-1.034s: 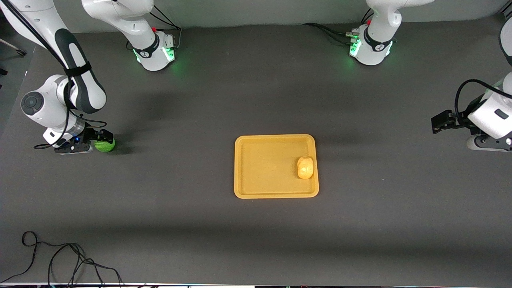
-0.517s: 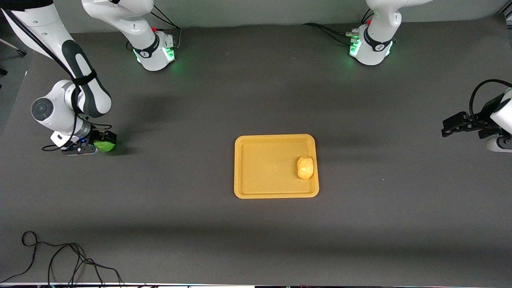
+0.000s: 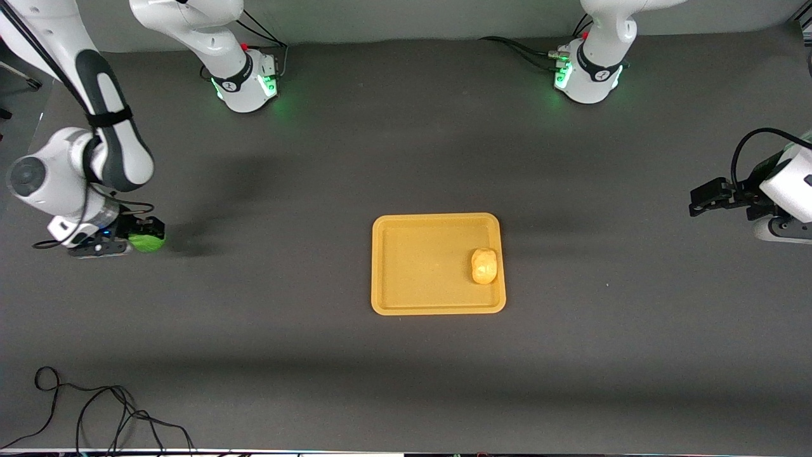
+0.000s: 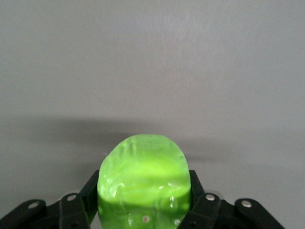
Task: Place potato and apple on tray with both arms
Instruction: 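Carry the apple with the right gripper over the tray beside the potato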
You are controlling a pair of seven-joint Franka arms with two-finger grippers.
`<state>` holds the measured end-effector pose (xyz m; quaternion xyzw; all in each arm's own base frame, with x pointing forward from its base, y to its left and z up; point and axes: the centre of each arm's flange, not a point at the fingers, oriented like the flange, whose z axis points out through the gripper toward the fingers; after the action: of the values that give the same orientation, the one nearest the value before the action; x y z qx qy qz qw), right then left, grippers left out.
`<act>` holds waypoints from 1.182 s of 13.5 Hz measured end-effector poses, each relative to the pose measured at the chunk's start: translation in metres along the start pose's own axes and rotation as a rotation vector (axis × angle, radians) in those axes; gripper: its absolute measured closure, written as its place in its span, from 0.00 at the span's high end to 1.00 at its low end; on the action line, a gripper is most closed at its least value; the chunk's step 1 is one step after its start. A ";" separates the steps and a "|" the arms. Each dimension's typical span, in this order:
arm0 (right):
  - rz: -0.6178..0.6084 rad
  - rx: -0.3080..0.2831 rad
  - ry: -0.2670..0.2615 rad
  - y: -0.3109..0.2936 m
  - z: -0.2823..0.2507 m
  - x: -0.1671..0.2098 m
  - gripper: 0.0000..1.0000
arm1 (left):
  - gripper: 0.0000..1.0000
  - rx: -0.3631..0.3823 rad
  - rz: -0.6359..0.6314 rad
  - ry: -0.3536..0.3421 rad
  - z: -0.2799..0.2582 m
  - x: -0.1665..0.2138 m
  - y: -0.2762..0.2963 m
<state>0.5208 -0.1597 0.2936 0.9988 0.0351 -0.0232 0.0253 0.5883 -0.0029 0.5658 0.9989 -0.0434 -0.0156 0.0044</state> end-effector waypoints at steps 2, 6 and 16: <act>-0.007 0.029 -0.032 0.007 -0.080 0.026 0.74 | 1.00 0.000 0.000 -0.002 0.004 0.000 0.000; -0.102 0.011 0.038 -0.051 -0.201 0.074 0.74 | 1.00 0.000 0.001 0.001 0.010 0.001 0.001; 0.138 0.008 0.116 -0.511 -0.197 0.115 0.74 | 0.98 0.002 0.002 0.007 0.014 0.001 0.000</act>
<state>0.6082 0.3672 0.4596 0.9986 -0.0324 0.0363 0.0206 0.5889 -0.0034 0.5518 0.9989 -0.0444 -0.0121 0.0037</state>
